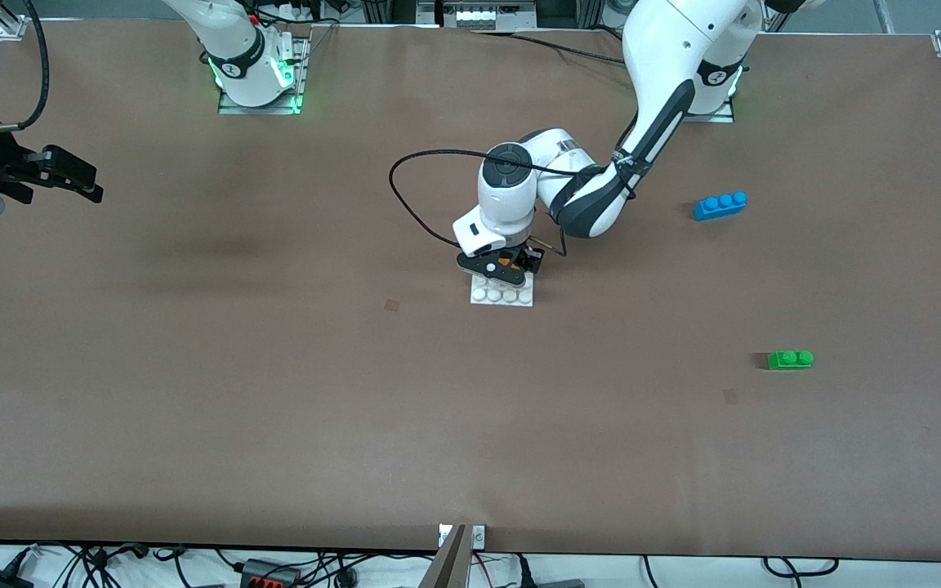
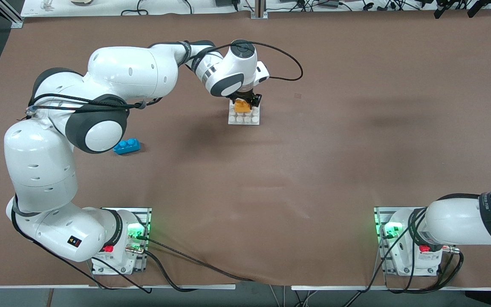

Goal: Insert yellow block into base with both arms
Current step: 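Lower the yellow block onto the base studs and press with the left gripper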

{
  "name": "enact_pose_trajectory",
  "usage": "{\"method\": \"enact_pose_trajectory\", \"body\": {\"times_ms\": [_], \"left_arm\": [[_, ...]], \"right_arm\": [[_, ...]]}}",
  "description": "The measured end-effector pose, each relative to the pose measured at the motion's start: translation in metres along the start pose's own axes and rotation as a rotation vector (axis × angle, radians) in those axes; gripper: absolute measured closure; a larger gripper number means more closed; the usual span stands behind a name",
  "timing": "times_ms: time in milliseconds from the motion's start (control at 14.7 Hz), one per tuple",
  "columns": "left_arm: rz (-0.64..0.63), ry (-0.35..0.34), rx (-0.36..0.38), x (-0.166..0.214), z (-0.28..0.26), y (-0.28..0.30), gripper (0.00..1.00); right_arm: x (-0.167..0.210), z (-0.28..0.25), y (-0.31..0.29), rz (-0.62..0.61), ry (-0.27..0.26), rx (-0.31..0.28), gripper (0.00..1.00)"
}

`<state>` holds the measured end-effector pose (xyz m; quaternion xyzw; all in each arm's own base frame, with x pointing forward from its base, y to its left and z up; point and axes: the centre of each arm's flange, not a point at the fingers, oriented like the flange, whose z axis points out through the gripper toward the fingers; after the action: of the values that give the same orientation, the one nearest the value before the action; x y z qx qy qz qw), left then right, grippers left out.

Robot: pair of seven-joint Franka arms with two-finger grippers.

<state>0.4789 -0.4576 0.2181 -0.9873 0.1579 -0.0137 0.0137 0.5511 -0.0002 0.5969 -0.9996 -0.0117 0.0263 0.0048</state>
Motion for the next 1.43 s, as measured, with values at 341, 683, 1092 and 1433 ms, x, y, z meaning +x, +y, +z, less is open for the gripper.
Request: {"method": "enact_pose_trajectory", "body": {"times_ms": [341,683,1092,1433], "left_arm": [[-0.065,0.009,-0.007,-0.001,0.0,-0.003,0.26],[-0.096,0.028,-0.019,-0.006,0.0,-0.004,0.26],[-0.063,0.018,-0.018,-0.017,0.001,0.006,0.26],[-0.039,0.02,-0.012,-0.02,0.003,0.005,0.26]], "right_arm": [[0.0,0.0,0.0,0.0,-0.001,0.0,0.0],[0.0,0.0,0.002,0.004,-0.001,0.0,0.0],[0.0,0.0,0.002,0.005,-0.001,0.0,0.0],[0.0,0.0,0.002,0.005,-0.001,0.0,0.0]]}}
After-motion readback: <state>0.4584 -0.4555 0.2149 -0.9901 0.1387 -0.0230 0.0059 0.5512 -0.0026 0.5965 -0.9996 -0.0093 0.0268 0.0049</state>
